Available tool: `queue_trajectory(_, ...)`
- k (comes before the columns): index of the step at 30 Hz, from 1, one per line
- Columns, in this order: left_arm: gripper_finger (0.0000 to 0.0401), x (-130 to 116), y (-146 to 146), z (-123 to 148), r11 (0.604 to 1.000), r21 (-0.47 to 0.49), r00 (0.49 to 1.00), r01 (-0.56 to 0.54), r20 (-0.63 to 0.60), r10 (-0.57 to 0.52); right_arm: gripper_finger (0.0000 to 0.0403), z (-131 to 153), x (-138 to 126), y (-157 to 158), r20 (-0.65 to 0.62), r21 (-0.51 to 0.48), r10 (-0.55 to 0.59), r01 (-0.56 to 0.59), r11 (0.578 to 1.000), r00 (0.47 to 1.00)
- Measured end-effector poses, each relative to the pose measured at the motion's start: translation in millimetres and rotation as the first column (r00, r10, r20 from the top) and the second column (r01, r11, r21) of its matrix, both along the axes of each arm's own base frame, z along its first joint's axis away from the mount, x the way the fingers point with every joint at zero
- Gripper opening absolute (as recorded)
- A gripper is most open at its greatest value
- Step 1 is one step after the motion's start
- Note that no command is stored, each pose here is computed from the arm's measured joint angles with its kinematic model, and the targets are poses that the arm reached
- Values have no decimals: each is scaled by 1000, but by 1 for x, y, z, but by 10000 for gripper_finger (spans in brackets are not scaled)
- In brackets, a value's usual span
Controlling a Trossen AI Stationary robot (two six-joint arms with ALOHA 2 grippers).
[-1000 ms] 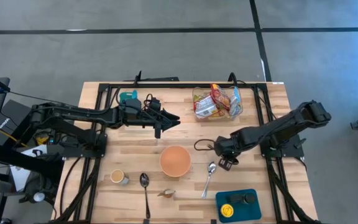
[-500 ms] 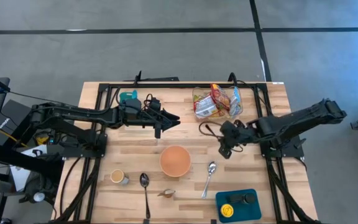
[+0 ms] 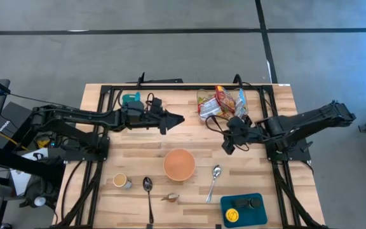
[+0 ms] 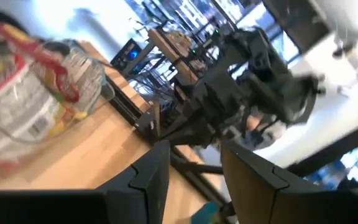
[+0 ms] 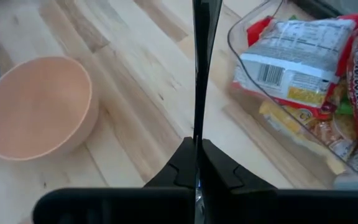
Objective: Pick & Place Food Item
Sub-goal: Put the top black spoon into the light green bin
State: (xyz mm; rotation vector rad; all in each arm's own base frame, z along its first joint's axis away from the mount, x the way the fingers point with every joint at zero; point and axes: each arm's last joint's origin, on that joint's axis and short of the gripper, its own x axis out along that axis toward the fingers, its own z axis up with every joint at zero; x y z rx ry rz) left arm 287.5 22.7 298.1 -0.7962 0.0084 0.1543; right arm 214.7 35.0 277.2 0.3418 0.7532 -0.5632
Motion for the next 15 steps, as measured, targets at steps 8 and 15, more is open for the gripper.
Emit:
queue_trajectory(8,140,0,1,-4,983,-178,999,-38,-22,35,0,-9,14,-10,-51,-44,5,-8,999,999)
queue_trajectory(15,140,-1,1,-8,983,-176,998,-47,-56,38,0,0,35,-16,-90,-72,45,-52,996,995)
